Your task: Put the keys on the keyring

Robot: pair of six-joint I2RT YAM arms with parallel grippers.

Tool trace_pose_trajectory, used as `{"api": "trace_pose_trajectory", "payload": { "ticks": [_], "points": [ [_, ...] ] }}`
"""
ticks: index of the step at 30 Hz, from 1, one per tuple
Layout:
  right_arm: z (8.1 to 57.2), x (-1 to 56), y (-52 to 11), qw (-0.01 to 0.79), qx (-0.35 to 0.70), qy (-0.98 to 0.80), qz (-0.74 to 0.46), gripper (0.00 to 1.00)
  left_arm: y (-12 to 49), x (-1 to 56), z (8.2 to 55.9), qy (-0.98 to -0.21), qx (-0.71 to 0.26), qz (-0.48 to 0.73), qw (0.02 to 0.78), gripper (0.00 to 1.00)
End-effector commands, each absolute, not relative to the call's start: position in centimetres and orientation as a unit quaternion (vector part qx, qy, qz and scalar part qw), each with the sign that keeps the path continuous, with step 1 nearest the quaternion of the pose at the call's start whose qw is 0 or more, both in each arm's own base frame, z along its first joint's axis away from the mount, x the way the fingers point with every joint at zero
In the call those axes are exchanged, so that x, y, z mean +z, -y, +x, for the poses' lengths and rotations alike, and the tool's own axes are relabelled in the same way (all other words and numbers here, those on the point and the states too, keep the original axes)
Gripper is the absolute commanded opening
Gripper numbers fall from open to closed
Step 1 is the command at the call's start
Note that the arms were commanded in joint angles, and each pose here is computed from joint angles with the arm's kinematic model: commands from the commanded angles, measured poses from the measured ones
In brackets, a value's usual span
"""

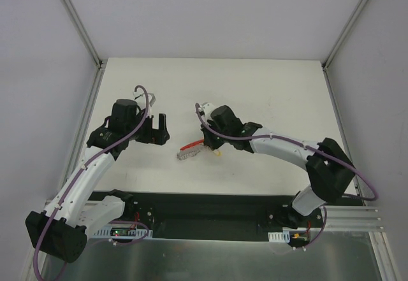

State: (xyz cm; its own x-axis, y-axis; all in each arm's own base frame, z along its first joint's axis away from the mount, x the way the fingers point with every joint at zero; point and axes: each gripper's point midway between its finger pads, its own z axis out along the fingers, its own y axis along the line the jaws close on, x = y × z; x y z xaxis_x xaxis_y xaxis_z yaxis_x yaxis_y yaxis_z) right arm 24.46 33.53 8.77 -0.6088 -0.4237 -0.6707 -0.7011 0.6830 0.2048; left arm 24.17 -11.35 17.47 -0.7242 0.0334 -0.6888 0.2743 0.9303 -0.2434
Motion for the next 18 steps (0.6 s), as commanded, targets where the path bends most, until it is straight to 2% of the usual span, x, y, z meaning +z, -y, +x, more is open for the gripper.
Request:
{"api": "trace_pose_trajectory", "payload": {
  "ticks": [1,9,18],
  "points": [
    [24.9,16.9,-34.7,0.392,0.265,-0.789,-0.392,0.01,14.6,19.6,23.7,-0.871,-0.256,0.16,0.388,0.99],
    [23.8,23.8,-33.7,0.475,0.289,-0.701,-0.448,0.01,19.3,25.0,22.9,-0.776,-0.382,0.267,0.426,0.98],
    [22.0,29.6,-31.8,0.528,0.36,-0.606,-0.474,0.01,23.1,29.5,22.6,-0.685,-0.437,0.362,0.457,0.97]
  ]
}}
